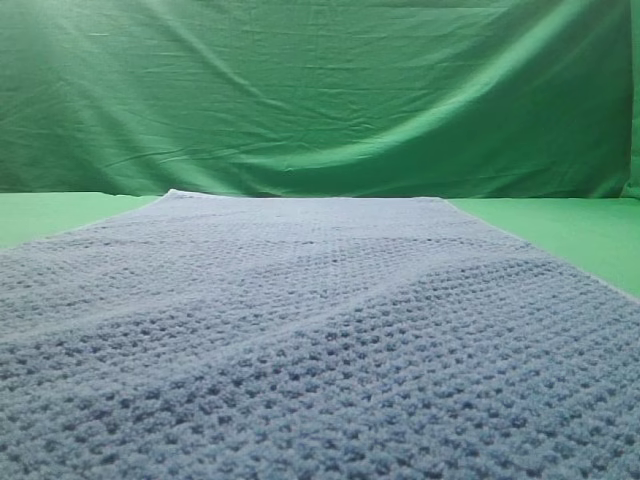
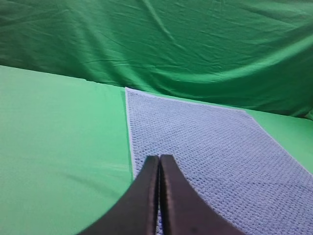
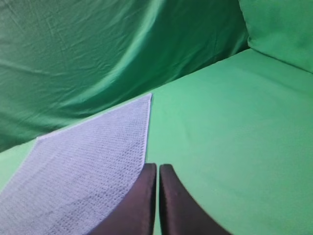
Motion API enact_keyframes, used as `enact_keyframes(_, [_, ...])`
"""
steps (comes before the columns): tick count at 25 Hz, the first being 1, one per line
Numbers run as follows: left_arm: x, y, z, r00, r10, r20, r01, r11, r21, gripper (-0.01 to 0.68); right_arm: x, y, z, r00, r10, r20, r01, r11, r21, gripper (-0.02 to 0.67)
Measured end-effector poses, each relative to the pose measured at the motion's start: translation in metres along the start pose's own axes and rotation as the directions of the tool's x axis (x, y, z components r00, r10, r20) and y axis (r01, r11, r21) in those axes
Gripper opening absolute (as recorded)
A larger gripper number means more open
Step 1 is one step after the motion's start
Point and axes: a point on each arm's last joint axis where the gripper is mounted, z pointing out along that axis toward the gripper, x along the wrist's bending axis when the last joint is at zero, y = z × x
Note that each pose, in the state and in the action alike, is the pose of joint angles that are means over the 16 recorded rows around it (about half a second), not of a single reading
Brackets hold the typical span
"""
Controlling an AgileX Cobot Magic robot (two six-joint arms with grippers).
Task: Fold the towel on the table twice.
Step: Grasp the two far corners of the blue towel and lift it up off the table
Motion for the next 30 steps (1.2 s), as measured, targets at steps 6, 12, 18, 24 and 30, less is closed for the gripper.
enact_keyframes(6, [-0.001, 0.014, -0.001, 0.998, -0.057, -0.002, 0.057, 0.994, -0.097, 0.0, 0.003, 0.013, -0.002, 0.992, 0.126, -0.03, -0.128, 0.988, -0.092, 0.0])
enact_keyframes(12, [-0.007, 0.044, -0.008, 0.997, -0.076, 0.02, 0.079, 0.975, -0.208, 0.0, 0.011, 0.041, -0.01, 0.981, 0.18, -0.074, -0.192, 0.961, -0.198, 0.0])
enact_keyframes(18, [-0.014, 0.073, -0.017, 0.995, -0.081, 0.051, 0.093, 0.95, -0.298, 0.0, 0.019, 0.072, -0.021, 0.968, 0.217, -0.123, -0.245, 0.918, -0.311, 0.0])
enact_keyframes(24, [-0.02, 0.09, -0.023, 0.994, -0.078, 0.075, 0.099, 0.943, -0.319, 0.0, 0.024, 0.093, -0.028, 0.967, 0.211, -0.142, -0.25, 0.891, -0.378, 0.0])
enact_keyframes(30, [-0.027, 0.099, -0.015, 0.994, -0.06, 0.087, 0.076, 0.979, -0.191, 0.0, 0.034, 0.112, -0.024, 0.988, 0.105, -0.112, -0.136, 0.936, -0.326, 0.0])
